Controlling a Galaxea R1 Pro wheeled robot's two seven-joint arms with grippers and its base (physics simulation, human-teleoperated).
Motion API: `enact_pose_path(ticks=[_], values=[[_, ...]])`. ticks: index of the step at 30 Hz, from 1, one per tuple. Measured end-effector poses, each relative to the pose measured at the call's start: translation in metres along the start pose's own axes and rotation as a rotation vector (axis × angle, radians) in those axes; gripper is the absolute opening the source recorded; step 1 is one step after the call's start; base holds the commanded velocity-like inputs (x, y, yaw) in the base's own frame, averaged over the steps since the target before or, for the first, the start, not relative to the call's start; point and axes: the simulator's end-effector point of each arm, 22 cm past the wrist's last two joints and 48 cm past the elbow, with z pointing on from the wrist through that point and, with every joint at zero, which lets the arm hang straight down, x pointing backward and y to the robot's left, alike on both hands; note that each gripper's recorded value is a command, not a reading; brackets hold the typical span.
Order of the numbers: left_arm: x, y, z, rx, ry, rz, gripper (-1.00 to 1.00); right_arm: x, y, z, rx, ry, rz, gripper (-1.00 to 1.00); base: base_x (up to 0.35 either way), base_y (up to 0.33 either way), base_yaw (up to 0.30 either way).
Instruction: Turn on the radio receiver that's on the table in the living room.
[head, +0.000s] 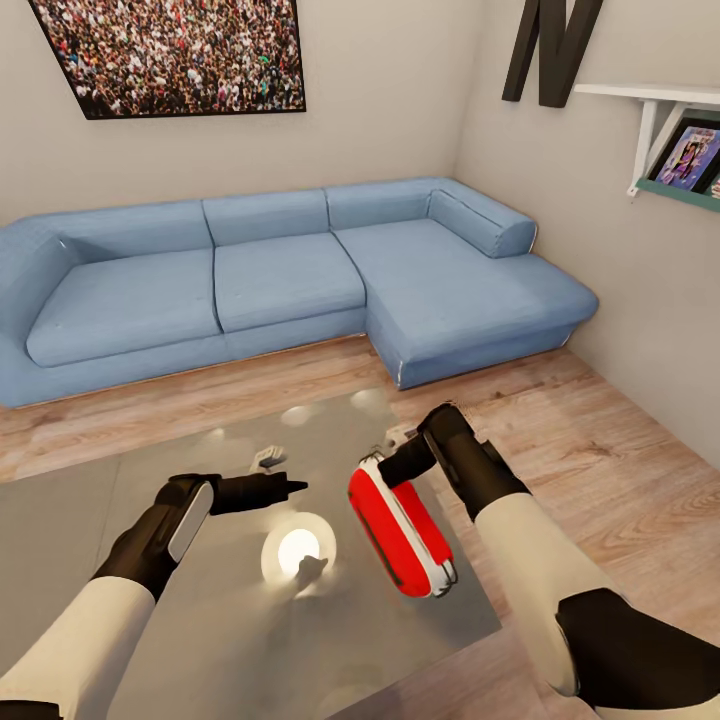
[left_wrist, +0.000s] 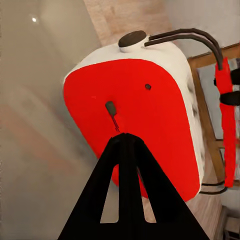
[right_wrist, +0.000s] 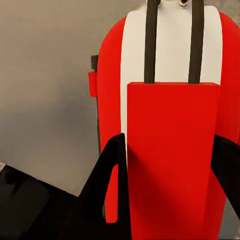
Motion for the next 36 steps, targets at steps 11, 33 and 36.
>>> enact_pose_path(ticks=[11,33,36], values=[[0.000,0.000,-0.001,0.000,0.000,0.000,-1.00,0.022,-0.014,0.018,0.036,0.052,0.069,-1.00,0.000,0.000,0.000],[0.000,-0.001,0.000,0.003,-0.001,-0.001,-1.00,0.052,-0.035,0.034,0.110,0.122,0.121,-1.00,0.000,0.000,0.000],[0.000,-0.001,0.001,0.004,-0.001,-0.001,-1.00,0.053,-0.031,0.037,0.090,0.122,0.142,-1.00,0.000,0.000,0.000]])
